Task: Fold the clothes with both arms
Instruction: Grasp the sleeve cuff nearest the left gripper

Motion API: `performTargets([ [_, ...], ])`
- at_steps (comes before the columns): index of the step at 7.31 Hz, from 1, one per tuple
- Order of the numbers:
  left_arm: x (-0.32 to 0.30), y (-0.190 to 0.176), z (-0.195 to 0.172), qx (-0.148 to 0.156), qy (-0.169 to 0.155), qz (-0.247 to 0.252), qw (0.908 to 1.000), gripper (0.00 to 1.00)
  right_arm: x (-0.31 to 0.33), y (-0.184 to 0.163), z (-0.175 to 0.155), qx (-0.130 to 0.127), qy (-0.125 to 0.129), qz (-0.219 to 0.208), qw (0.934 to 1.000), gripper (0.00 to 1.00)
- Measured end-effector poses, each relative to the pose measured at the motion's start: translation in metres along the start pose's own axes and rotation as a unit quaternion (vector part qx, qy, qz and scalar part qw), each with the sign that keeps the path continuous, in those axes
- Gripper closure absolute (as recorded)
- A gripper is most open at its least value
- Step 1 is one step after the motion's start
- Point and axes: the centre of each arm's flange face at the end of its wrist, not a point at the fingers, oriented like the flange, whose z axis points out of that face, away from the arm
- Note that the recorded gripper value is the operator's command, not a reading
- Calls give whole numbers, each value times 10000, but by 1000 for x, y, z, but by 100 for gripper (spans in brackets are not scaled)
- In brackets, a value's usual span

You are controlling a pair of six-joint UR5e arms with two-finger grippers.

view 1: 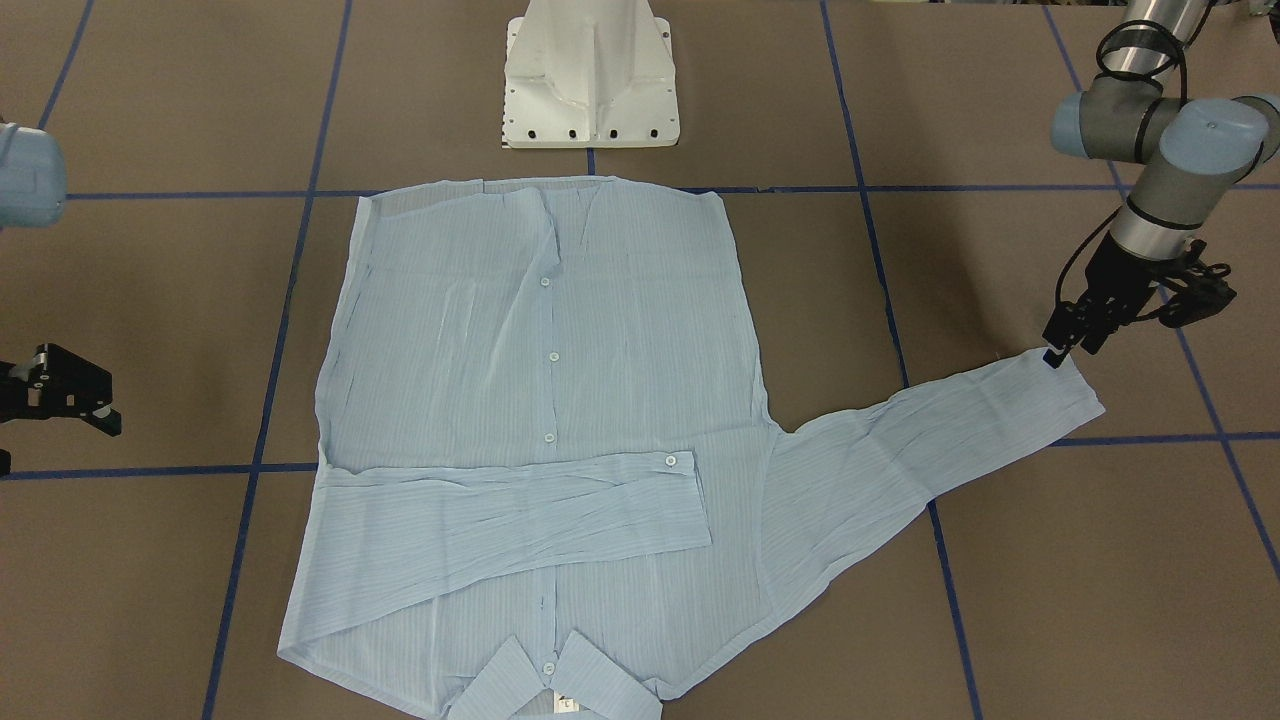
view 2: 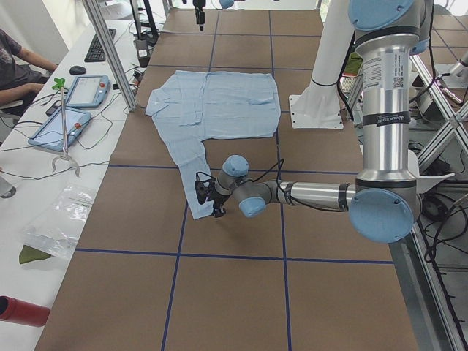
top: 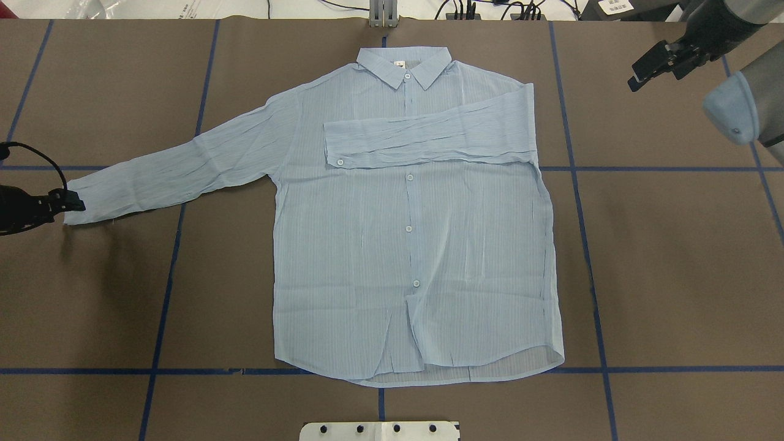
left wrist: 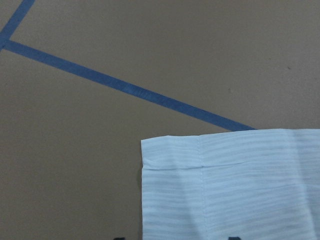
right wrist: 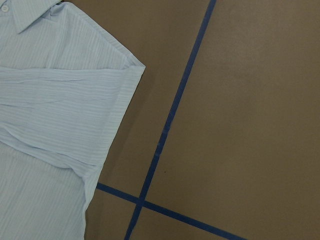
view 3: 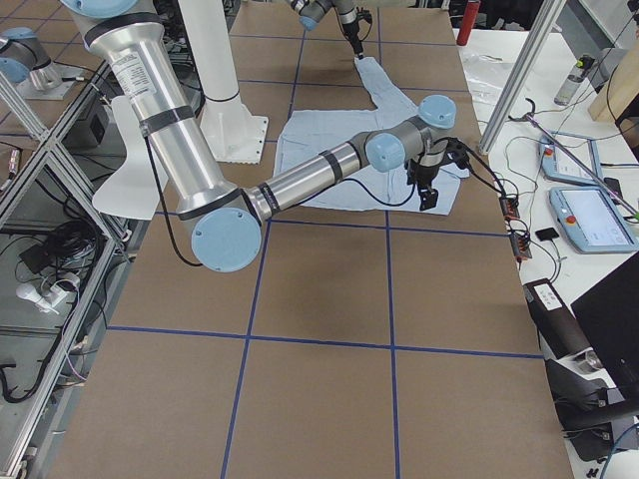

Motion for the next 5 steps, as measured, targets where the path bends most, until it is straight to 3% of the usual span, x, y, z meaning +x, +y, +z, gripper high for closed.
performTargets([
  [5,-3,3,5,-32,-67,9,10000,46,-3,0,4,-31,0,-24,10000,0],
])
